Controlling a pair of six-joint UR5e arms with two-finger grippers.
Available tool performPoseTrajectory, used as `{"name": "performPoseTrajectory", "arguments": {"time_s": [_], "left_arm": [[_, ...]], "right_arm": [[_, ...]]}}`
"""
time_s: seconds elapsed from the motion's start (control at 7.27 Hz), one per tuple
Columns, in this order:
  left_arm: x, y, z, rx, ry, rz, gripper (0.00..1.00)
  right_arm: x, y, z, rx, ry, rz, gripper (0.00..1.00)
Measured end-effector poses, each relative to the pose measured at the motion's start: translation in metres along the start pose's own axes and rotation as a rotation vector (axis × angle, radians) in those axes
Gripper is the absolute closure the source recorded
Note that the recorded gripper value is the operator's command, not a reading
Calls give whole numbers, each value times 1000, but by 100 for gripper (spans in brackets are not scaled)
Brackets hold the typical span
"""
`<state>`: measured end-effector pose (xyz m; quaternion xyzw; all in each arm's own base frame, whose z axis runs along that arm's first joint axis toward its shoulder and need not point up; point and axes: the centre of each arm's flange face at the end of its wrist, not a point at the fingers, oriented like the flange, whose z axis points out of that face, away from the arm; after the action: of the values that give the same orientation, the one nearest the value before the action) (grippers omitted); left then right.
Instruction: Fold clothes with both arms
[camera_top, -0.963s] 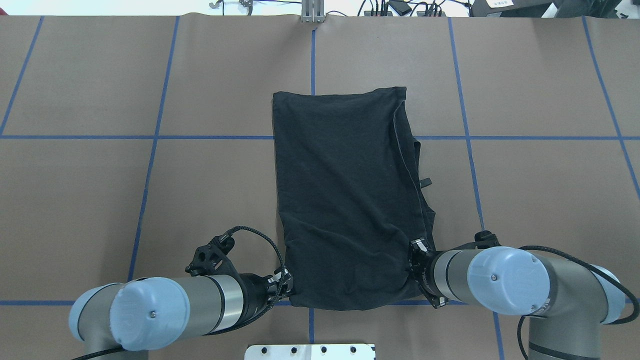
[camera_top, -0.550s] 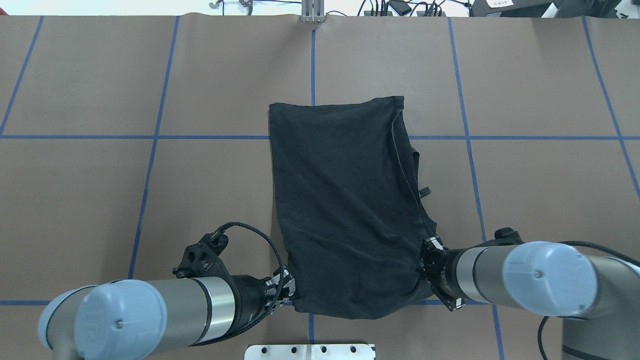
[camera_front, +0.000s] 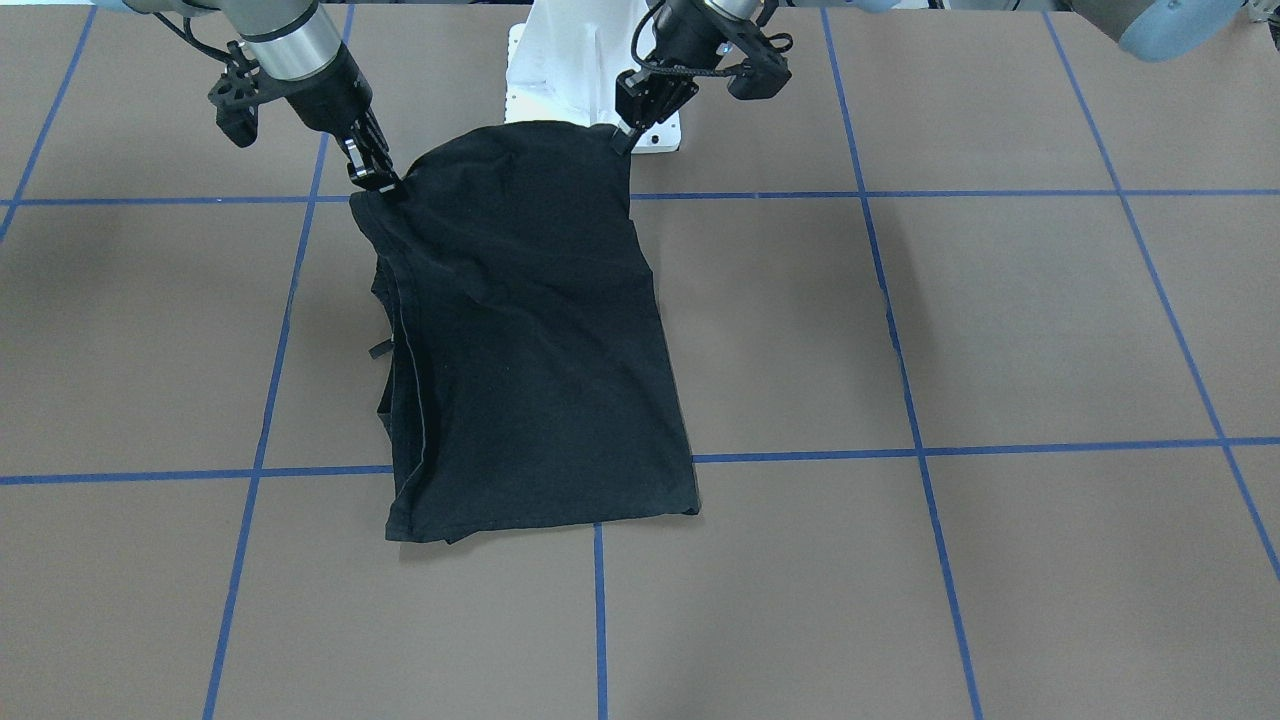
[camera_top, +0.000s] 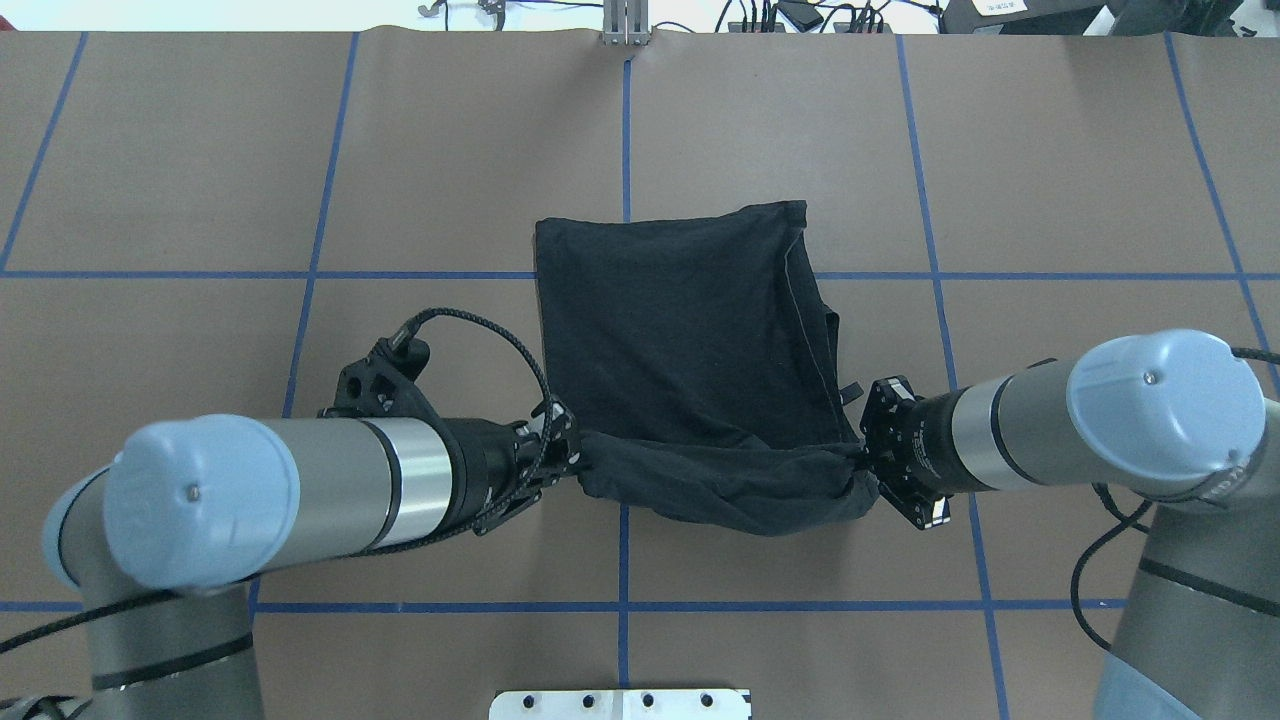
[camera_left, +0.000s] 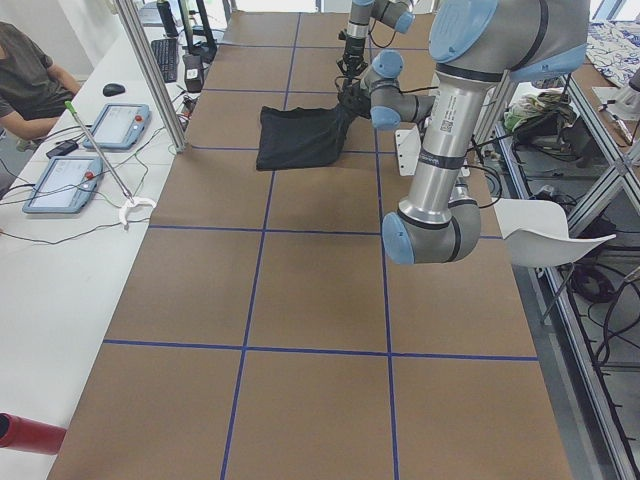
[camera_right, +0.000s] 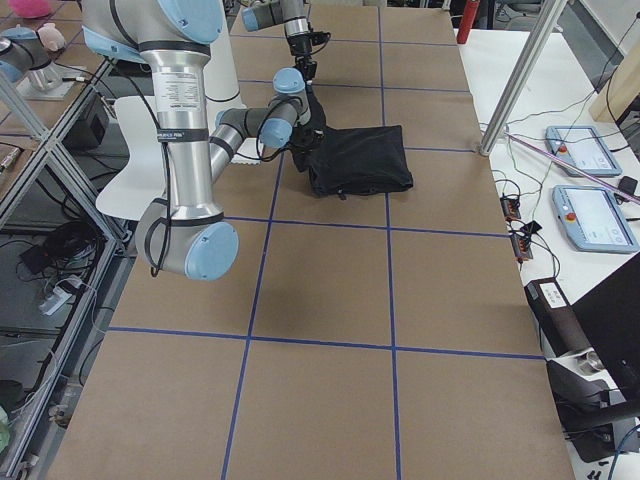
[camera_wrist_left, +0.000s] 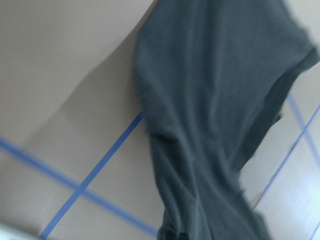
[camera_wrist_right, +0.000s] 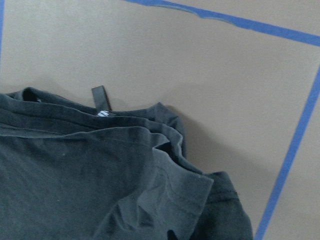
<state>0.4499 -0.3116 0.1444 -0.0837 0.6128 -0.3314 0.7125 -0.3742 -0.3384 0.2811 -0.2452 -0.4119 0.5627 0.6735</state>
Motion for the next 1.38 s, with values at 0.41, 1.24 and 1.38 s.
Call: {"name": "performPoseTrajectory", "arguments": {"time_s": [0.41,1.24,1.38], "left_arm": [[56,-93,50,157,-18,40,100],[121,-279,126,367,-27,196,1],[129,-285,119,350,-26,201,1]], "right_arm": [[-145,-7,35,31,-22,11,100],[-369,-12,98,178,13,-144,0],[-377,-10,92,171,9,-157,0]]}}
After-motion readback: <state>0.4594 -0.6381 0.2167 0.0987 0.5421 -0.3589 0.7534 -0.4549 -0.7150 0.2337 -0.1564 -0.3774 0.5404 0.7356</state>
